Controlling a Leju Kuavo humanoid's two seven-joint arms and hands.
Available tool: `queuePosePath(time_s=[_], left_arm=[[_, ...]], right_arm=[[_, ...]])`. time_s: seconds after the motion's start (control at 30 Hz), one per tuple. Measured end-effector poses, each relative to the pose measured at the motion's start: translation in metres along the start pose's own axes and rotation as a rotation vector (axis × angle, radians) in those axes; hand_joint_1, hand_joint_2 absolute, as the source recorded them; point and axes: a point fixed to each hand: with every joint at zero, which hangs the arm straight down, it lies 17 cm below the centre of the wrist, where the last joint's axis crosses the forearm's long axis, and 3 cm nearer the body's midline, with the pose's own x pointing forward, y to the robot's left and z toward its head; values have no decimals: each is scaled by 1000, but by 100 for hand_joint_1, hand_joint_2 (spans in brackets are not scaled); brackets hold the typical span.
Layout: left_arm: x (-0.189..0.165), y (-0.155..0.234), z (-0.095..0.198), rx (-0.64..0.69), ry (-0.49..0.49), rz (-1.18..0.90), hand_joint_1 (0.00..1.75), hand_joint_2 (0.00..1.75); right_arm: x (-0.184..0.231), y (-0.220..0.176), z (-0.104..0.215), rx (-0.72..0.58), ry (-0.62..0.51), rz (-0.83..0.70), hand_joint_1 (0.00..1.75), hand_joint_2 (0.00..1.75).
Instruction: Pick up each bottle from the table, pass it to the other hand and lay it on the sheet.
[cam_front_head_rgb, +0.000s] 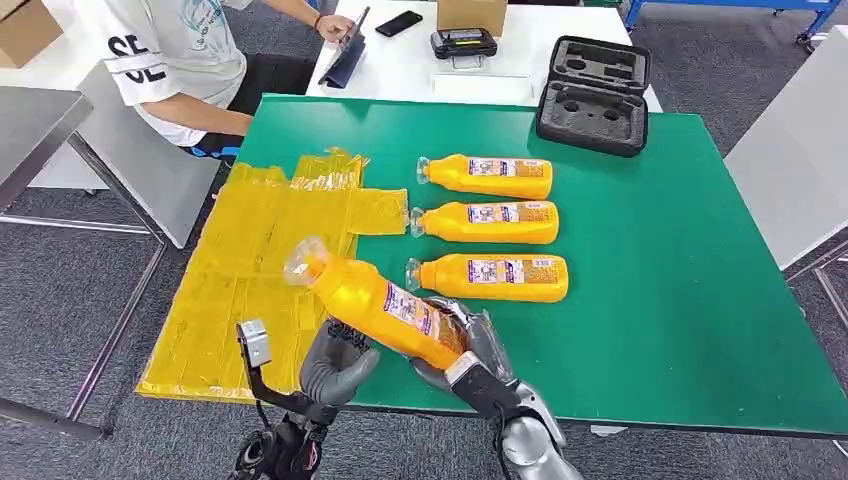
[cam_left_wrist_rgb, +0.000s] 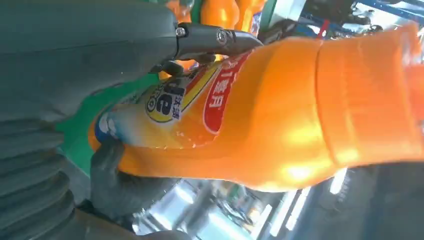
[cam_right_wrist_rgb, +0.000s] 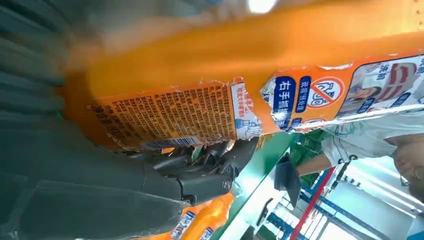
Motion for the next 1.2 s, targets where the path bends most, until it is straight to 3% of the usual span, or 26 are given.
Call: queuePosePath(time_s=[0.7,1.2], left_arm=[[-10,2,-15,-2,27,-8,0,175],[-19,5,-23,24,74,107,0,175]], right_arm=[[-10,6,1,27,31,0,173,175],[-12,20,2,68,48,14,171,175]])
